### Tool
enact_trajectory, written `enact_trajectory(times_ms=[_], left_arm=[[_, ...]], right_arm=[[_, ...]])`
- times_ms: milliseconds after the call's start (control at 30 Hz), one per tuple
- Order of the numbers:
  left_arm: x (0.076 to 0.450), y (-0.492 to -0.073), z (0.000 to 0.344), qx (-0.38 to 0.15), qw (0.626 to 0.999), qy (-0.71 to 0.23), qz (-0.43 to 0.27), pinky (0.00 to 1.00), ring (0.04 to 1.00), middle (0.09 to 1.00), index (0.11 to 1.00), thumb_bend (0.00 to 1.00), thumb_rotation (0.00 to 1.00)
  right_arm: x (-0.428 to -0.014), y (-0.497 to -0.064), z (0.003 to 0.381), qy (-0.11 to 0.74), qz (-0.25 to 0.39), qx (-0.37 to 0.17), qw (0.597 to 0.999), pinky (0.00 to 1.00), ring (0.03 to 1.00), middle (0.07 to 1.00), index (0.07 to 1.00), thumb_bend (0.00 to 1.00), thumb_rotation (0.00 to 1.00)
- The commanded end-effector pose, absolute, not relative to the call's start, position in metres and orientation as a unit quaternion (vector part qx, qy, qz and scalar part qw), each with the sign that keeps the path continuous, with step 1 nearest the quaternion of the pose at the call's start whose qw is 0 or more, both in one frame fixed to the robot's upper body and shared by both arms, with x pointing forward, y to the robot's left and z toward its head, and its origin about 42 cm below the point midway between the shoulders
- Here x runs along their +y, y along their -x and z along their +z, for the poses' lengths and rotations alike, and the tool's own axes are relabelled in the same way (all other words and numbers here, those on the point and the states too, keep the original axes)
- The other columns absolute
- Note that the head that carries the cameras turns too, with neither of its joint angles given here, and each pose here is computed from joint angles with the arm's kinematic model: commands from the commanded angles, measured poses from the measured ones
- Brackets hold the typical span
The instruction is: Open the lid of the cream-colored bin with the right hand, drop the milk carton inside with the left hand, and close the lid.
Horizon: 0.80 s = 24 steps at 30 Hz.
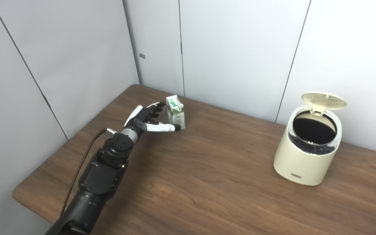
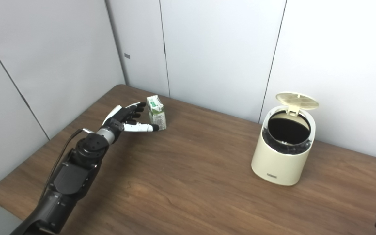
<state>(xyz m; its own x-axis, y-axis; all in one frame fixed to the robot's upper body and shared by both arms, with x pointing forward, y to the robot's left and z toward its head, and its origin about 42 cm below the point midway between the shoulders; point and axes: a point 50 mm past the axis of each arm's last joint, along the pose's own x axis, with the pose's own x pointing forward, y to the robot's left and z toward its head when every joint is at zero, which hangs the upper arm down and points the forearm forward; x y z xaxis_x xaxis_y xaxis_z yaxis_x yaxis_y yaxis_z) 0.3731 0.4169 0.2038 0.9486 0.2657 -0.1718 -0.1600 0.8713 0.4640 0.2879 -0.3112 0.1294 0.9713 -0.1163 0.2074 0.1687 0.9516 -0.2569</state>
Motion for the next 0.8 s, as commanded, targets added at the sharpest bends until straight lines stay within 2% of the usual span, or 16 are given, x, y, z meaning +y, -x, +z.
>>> enact_trajectory(times_ms=[0, 100, 233, 300, 433, 533, 767], left_arm=[[0.422, -0.386, 0.231, 0.084, 0.959, -0.241, 0.126, 0.9, 0.937, 0.957, 0.986, 1.0, 0.23], [0.424, -0.388, 0.23, 0.088, 0.958, -0.243, 0.127, 0.89, 0.934, 0.961, 0.99, 1.0, 0.24], [0.428, -0.389, 0.23, 0.093, 0.956, -0.241, 0.137, 0.92, 0.946, 0.962, 0.989, 1.0, 0.27], [0.43, -0.39, 0.23, 0.094, 0.956, -0.239, 0.141, 0.92, 0.947, 0.958, 0.986, 1.0, 0.26], [0.433, -0.393, 0.229, 0.099, 0.955, -0.237, 0.146, 0.89, 0.935, 0.957, 0.984, 1.0, 0.27], [0.431, -0.397, 0.229, 0.098, 0.958, -0.226, 0.145, 0.83, 0.91, 0.951, 0.978, 1.0, 0.25], [0.423, -0.405, 0.229, 0.096, 0.958, -0.225, 0.147, 0.83, 0.895, 0.932, 0.953, 1.0, 0.26]], right_arm=[[-0.311, -0.287, 0.137, 0.139, -0.07, -0.106, 0.982, 0.44, 0.599, 0.623, 0.58, 0.52, 0.68], [-0.309, -0.286, 0.138, 0.141, -0.072, -0.101, 0.982, 0.44, 0.604, 0.625, 0.581, 0.5, 0.67], [-0.31, -0.286, 0.136, 0.144, -0.073, -0.107, 0.981, 0.44, 0.606, 0.626, 0.58, 0.5, 0.68], [-0.309, -0.286, 0.137, 0.14, -0.072, -0.104, 0.982, 0.44, 0.604, 0.625, 0.578, 0.52, 0.68], [-0.31, -0.286, 0.137, 0.143, -0.071, -0.102, 0.982, 0.44, 0.606, 0.627, 0.579, 0.52, 0.69], [-0.31, -0.286, 0.136, 0.142, -0.068, -0.101, 0.982, 0.44, 0.609, 0.628, 0.584, 0.49, 0.69], [-0.307, -0.284, 0.135, 0.134, -0.069, -0.099, 0.984, 0.44, 0.602, 0.626, 0.579, 0.51, 0.68]])
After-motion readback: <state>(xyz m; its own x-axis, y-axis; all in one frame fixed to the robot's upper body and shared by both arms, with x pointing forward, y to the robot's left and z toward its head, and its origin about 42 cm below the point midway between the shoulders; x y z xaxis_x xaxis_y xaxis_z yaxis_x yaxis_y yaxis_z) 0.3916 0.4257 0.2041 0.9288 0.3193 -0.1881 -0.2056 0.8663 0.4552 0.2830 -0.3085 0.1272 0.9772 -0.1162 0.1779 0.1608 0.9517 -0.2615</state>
